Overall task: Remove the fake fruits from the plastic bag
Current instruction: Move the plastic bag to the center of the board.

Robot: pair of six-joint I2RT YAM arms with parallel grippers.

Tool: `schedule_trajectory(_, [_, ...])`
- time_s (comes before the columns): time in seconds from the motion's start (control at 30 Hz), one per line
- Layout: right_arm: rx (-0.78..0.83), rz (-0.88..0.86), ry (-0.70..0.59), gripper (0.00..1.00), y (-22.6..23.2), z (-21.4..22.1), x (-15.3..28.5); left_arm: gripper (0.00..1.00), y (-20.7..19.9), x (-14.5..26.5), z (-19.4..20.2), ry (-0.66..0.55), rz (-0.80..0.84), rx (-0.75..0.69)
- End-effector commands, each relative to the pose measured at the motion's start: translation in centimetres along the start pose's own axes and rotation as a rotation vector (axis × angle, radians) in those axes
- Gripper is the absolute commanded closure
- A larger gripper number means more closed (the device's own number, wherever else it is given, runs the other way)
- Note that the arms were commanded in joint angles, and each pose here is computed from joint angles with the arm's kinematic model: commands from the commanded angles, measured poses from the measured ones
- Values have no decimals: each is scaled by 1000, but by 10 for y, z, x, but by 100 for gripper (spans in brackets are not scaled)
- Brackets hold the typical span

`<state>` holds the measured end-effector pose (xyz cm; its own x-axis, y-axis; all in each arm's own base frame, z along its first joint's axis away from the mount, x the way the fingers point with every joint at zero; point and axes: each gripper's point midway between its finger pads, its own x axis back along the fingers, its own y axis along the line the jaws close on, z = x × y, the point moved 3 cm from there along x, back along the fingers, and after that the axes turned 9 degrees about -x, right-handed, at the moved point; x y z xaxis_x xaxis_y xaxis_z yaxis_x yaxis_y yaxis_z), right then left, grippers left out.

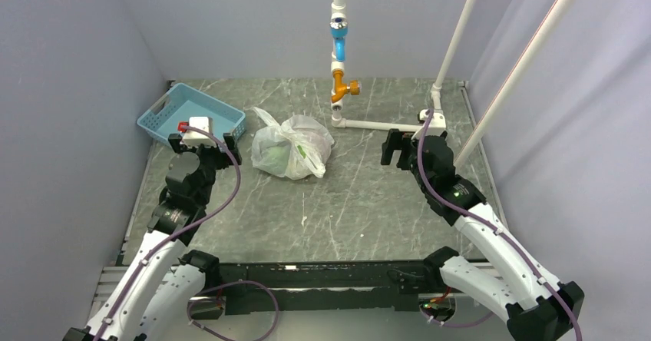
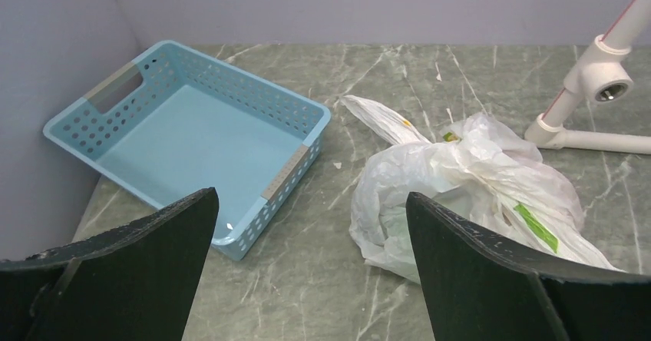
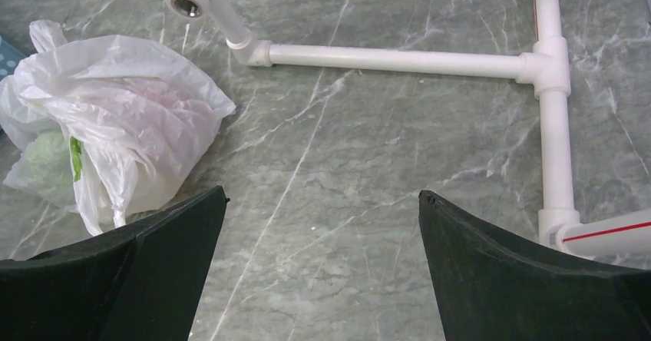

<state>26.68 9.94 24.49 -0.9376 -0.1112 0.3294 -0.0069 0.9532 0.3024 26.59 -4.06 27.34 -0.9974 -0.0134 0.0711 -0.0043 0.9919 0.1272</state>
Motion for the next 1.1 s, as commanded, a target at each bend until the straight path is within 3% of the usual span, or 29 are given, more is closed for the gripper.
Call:
schedule_trajectory(0.0, [-38, -5, -41, 0, 9, -17, -1, 1, -6, 3, -21, -47, 39, -32])
schedule_trajectory(0.23, [-79, -158, -1, 0, 36, -4, -10, 1, -6, 4, -19, -33, 17, -51])
schedule_trajectory(0.47, [-105, -319, 169, 0, 72, 46, -33, 1, -9, -1, -12, 18, 7, -66])
schedule_trajectory(0.8, [87, -356, 224, 0, 139, 119, -64, 1, -21, -6, -5, 53, 65, -89])
schedule_trajectory(1.07, [295, -296, 134, 6, 181, 129, -101, 1, -43, -17, 8, 121, 204, -178])
